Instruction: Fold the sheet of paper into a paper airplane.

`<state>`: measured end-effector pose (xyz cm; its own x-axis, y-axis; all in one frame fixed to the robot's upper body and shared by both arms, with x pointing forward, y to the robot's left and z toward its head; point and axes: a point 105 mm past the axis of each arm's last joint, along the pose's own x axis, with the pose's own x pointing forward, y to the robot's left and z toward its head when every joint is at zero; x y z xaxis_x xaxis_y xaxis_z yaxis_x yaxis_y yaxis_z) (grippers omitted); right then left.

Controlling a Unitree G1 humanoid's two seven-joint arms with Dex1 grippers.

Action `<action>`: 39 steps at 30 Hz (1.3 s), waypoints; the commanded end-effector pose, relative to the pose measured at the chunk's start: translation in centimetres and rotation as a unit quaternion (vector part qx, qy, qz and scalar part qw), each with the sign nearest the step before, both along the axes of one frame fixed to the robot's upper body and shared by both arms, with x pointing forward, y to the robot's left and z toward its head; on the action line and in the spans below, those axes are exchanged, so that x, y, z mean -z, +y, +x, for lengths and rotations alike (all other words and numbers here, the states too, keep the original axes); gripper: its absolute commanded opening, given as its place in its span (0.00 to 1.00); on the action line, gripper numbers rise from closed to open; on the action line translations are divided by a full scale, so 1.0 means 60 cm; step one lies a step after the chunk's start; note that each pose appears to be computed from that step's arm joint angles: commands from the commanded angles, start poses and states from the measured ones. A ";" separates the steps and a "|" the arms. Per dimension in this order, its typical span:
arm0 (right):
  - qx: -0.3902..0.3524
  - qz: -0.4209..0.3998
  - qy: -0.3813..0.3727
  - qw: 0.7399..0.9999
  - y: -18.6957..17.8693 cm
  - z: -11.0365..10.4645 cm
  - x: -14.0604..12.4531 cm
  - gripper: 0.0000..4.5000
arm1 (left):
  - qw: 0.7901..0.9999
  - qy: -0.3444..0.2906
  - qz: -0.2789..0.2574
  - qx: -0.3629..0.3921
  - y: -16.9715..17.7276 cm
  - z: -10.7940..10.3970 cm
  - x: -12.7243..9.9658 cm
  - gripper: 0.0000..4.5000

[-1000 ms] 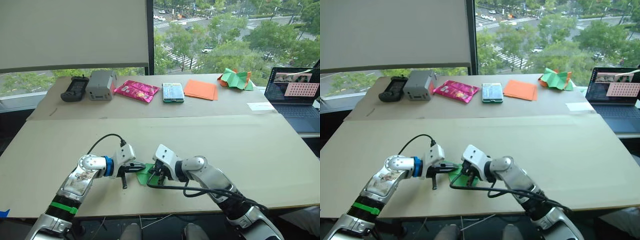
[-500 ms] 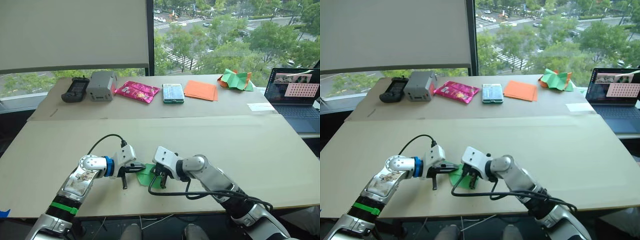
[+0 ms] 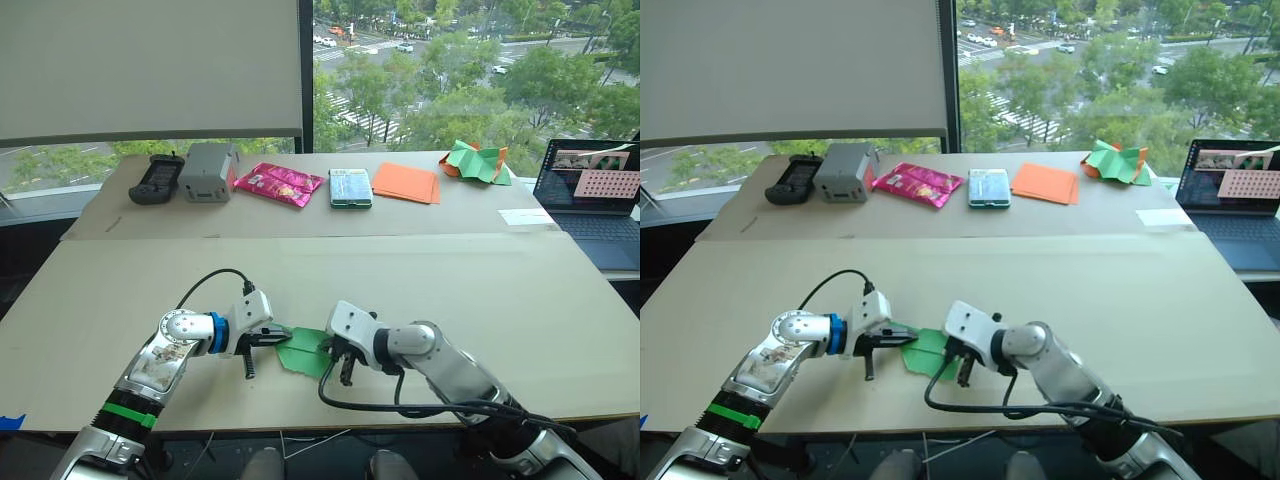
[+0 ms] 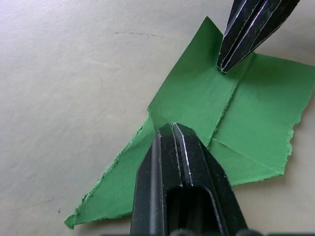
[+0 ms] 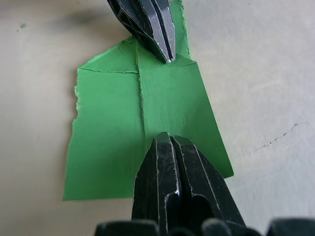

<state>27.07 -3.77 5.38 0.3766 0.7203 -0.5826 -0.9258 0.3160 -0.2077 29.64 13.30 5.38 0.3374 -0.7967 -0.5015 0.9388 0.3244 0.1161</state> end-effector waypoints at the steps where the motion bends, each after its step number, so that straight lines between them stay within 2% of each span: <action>1: 0.053 -0.069 0.079 0.993 -0.055 -0.021 0.070 0.00 | 0.999 0.027 0.040 -0.014 0.025 -0.006 0.031 0.00; 8: 0.071 -0.084 0.083 0.991 -0.086 -0.041 0.072 0.00 | 0.999 0.024 0.041 -0.005 0.026 -0.010 0.029 0.00; 11: 0.068 -0.075 0.070 0.992 -0.085 -0.042 0.058 0.00 | 0.999 0.022 0.039 -0.004 0.024 -0.011 0.028 0.00; 15: 0.039 0.016 0.006 0.999 -0.047 -0.028 -0.019 0.00 | 0.999 0.016 0.033 -0.002 0.020 -0.010 0.023 0.00; 17: 0.026 0.095 -0.028 0.995 -0.027 -0.023 -0.077 0.00 | 0.999 0.013 0.031 0.001 0.017 -0.010 0.020 0.00; 19: 0.011 0.148 -0.043 0.988 -0.017 -0.026 -0.116 0.00 | 0.999 0.012 0.030 0.002 0.015 -0.010 0.019 0.00; 22: -0.006 0.180 -0.054 0.982 -0.004 -0.027 -0.145 0.00 | 1.000 0.011 0.027 0.006 0.011 -0.012 0.018 0.00; 25: -0.020 0.176 -0.047 0.983 0.016 -0.024 -0.136 0.00 | 1.000 0.010 0.021 0.010 0.003 -0.015 0.014 0.00; 29: -0.030 0.126 -0.035 0.991 0.036 -0.014 -0.087 0.00 | 1.000 0.006 0.015 0.011 -0.004 -0.013 0.008 0.00; 36: 0.014 0.062 -0.001 0.998 0.018 0.009 -0.014 0.00 | 1.000 -0.003 -0.006 0.014 -0.009 -0.016 -0.012 0.00; 39: 0.022 0.054 0.013 0.998 0.012 0.009 -0.003 0.00 | 0.999 -0.002 -0.028 0.025 -0.016 -0.021 -0.028 0.00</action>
